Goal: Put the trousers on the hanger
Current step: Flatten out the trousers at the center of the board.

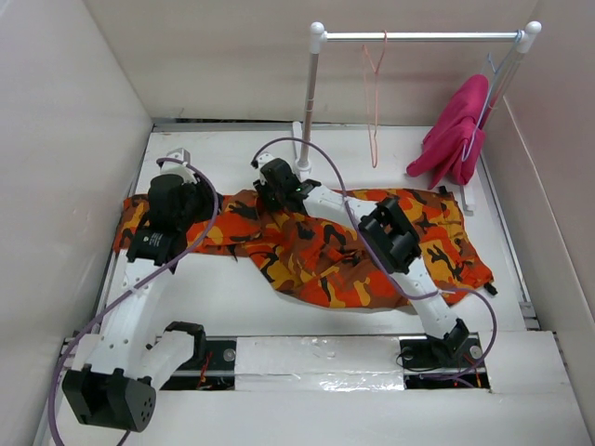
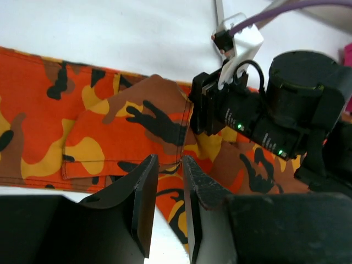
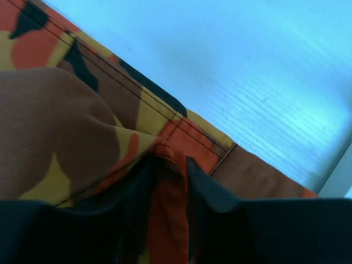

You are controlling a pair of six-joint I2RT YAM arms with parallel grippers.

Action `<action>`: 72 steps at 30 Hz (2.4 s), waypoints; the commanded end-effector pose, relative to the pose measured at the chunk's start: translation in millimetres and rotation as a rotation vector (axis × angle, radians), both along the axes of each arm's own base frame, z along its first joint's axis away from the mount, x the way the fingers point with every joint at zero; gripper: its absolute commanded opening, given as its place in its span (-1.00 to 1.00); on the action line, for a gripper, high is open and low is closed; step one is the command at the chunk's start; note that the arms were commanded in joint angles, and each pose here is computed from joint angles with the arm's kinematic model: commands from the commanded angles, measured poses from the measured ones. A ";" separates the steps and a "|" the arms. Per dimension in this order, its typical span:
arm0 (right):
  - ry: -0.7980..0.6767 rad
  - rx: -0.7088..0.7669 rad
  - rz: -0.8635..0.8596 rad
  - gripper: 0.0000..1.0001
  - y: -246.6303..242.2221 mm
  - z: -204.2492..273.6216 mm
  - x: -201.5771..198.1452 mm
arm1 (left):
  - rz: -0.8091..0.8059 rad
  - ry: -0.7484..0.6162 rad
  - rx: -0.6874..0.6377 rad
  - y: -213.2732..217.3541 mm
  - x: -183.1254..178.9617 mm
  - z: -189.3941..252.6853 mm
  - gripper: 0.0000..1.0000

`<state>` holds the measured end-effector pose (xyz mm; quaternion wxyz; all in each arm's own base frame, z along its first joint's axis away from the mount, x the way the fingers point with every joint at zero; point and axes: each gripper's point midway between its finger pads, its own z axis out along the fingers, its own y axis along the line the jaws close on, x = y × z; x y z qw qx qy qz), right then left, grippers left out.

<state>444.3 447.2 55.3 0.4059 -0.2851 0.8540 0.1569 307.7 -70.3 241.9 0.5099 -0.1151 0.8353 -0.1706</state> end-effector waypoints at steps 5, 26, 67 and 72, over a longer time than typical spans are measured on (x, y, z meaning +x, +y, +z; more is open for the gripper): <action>-0.077 0.165 0.041 0.41 4.8 107.4 -8.6 | -0.127 0.057 -0.006 -22.5 9.7 -16.5 -0.58; -0.331 0.461 -0.063 -0.97 -190.5 239.3 -148.2 | 0.004 0.248 0.028 -63.2 -40.0 -128.7 -0.27; -0.222 0.371 0.042 -0.92 -143.5 180.2 -156.0 | 0.145 0.194 0.204 -63.7 40.0 -114.9 -1.00; -0.212 0.351 0.073 -0.92 -133.5 173.8 -160.8 | 0.243 0.079 0.160 -39.4 75.6 -44.2 -1.00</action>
